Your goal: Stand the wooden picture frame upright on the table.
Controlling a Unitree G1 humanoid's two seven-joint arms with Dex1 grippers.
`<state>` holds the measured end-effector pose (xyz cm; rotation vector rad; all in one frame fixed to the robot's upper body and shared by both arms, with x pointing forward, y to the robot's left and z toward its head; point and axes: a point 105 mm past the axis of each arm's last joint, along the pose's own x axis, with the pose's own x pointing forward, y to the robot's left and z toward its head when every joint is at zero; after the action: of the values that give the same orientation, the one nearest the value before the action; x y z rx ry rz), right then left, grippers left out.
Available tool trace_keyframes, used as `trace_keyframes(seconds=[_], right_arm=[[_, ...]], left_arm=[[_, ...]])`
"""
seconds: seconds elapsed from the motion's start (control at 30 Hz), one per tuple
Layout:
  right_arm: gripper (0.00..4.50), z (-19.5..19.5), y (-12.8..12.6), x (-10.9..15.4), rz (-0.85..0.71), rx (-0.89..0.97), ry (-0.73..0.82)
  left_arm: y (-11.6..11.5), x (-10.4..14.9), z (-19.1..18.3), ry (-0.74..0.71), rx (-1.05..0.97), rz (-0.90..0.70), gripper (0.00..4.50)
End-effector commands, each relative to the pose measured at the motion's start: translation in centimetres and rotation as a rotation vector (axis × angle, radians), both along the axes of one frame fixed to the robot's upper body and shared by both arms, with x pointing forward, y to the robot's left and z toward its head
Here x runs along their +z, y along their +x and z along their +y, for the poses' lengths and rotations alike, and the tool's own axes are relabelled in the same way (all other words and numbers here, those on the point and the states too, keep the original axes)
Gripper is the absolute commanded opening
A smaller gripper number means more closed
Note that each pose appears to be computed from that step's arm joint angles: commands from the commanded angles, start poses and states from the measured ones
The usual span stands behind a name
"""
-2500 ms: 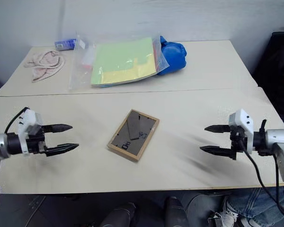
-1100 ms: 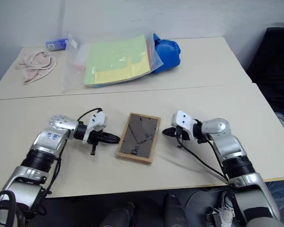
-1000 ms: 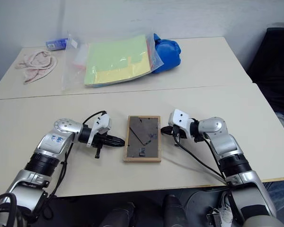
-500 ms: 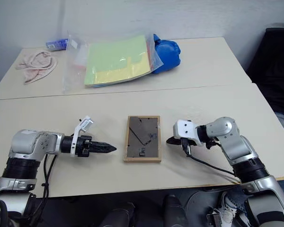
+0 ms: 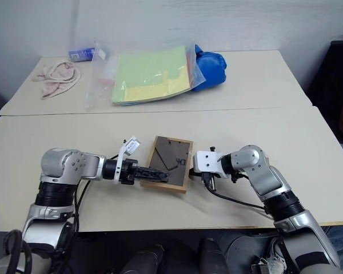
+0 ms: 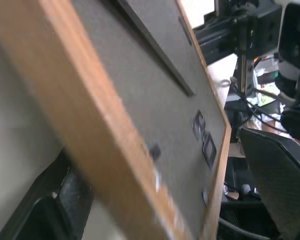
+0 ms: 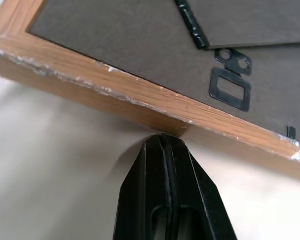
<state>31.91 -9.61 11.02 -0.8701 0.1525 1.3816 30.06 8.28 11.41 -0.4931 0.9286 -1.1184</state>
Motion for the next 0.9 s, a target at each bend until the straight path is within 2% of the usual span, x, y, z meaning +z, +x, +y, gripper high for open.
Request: trace_keyframes(seconds=[0.03, 0.23, 0.33, 0.4, 0.5, 0.53, 0.57, 0.7, 0.9], right_arm=[[0.00, 0.3, -0.5, 0.3, -0.018, 0.026, 0.001], [0.00, -1.3, -0.5, 0.7, -0.016, -0.027, 0.010], [0.00, -2.0, -0.4, 1.6, -0.007, -0.070, 0.051], [0.00, -2.8, -0.1, 3.3, 0.037, -0.139, 0.137], [0.50, -3.0, -0.6, 7.0, 0.211, -0.197, 0.343], [0.99, -2.5, -1.0, 7.9, 0.259, -0.188, 0.391], [1.11, -2.2, -1.2, 8.4, 0.288, -0.182, 0.417], [2.38, 0.6, -1.5, 11.1, 0.386, -0.160, 0.543], [4.40, 3.7, -0.3, 12.4, 0.438, -0.163, 0.601]], left_arm=[[0.9, -0.3, -0.7, -0.005, 0.031, 0.006, 3.90], [0.7, 1.4, 1.1, -0.069, 0.033, -0.002, 1.98], [0.1, 2.2, 1.7, -0.089, 0.007, -0.022, 1.23], [-0.1, 3.2, 2.0, -0.119, -0.009, -0.051, 1.19], [-0.4, 4.7, 1.8, -0.149, -0.045, -0.119, 1.19], [-0.5, 5.0, 1.7, -0.154, -0.060, -0.144, 1.19], [-0.6, 5.2, 1.6, -0.157, -0.070, -0.160, 1.19], [-1.0, 5.6, 1.0, -0.138, -0.119, -0.232, 1.19], [-0.9, 5.7, 0.5, -0.126, -0.145, -0.266, 1.19]])
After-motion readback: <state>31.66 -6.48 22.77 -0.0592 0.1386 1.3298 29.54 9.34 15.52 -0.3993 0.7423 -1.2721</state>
